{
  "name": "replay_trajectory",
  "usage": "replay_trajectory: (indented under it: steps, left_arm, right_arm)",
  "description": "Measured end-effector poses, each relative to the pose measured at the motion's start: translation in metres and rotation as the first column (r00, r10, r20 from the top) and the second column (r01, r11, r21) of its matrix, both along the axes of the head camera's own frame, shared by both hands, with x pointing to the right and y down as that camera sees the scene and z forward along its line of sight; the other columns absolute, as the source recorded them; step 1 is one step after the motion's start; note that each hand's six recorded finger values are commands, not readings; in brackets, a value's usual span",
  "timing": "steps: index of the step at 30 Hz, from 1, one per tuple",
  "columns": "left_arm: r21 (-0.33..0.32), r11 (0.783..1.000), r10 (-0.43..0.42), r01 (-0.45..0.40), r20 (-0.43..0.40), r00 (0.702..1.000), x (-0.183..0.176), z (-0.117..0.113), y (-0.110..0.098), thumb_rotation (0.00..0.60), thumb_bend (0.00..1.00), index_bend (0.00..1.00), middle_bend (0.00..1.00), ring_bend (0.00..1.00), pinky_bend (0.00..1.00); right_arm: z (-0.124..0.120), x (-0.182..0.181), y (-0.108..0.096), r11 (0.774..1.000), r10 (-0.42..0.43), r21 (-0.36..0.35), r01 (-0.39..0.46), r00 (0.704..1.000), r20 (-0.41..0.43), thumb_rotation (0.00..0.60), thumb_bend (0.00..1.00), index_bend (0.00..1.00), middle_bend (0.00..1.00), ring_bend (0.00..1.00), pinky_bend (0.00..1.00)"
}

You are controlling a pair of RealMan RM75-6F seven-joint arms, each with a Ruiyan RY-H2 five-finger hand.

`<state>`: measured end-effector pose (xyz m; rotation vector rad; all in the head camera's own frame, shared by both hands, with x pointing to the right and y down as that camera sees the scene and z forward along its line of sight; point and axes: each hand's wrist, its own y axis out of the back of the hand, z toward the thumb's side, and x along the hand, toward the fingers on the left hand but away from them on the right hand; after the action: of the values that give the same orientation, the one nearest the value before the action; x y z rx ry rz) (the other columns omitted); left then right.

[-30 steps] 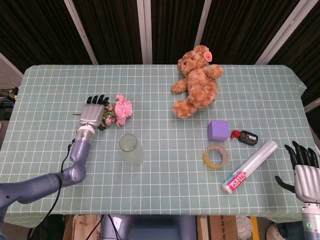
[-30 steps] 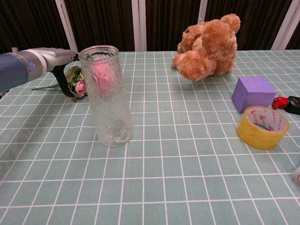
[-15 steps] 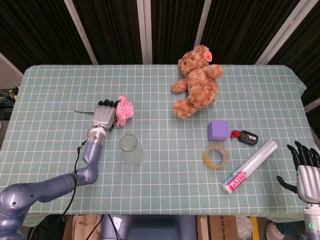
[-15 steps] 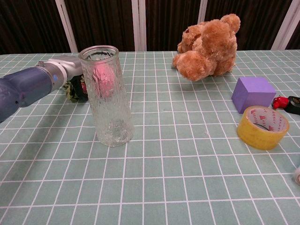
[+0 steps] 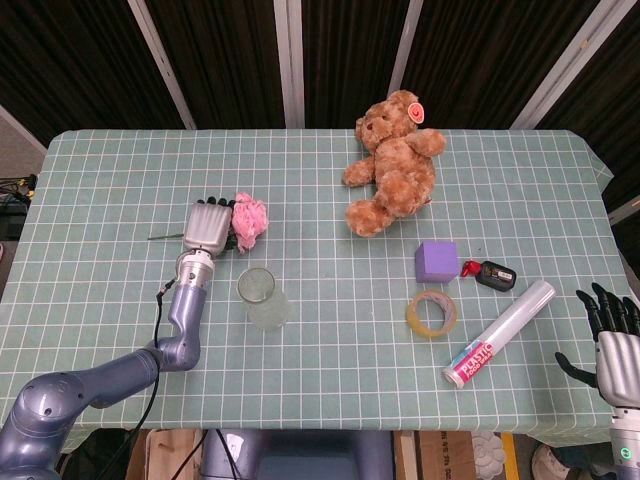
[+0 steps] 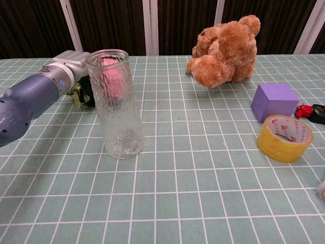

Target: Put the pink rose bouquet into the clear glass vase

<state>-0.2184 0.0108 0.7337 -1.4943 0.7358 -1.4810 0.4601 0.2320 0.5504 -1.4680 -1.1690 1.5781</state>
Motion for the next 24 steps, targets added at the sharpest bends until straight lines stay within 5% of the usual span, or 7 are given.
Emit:
replay_trajectory:
  steps: [11, 20, 24]
  left_arm:
    - [0.105, 0.989, -0.07, 0.101, -0.26, 0.963, -0.034, -0.051, -0.017, 0.6, 0.44, 0.34, 0.36, 0.29, 0.39]
    - [0.136, 0.972, -0.093, 0.191, -0.524, 0.847, -0.089, -0.139, -0.034, 0.6, 0.44, 0.34, 0.34, 0.29, 0.39]
    - [0.121, 0.969, -0.085, 0.215, -0.655, 0.751, -0.097, -0.18, -0.032, 0.6, 0.43, 0.34, 0.34, 0.29, 0.39]
  right_arm:
    - [0.0, -0.002, 0.001, 1.0, -0.001, -0.007, 0.001, 1.0, 0.006, 0.6, 0.21, 0.13, 0.08, 0.09, 0.0]
    - [0.0, -0.009, 0.001, 1.0, -0.017, -0.004, 0.017, 1.0, 0.009, 0.6, 0.2, 0.13, 0.08, 0.09, 0.0]
    - [0.001, -0.012, 0.001, 1.0, -0.025, -0.006, 0.025, 1.0, 0.007, 0.6, 0.2, 0.13, 0.08, 0.09, 0.0]
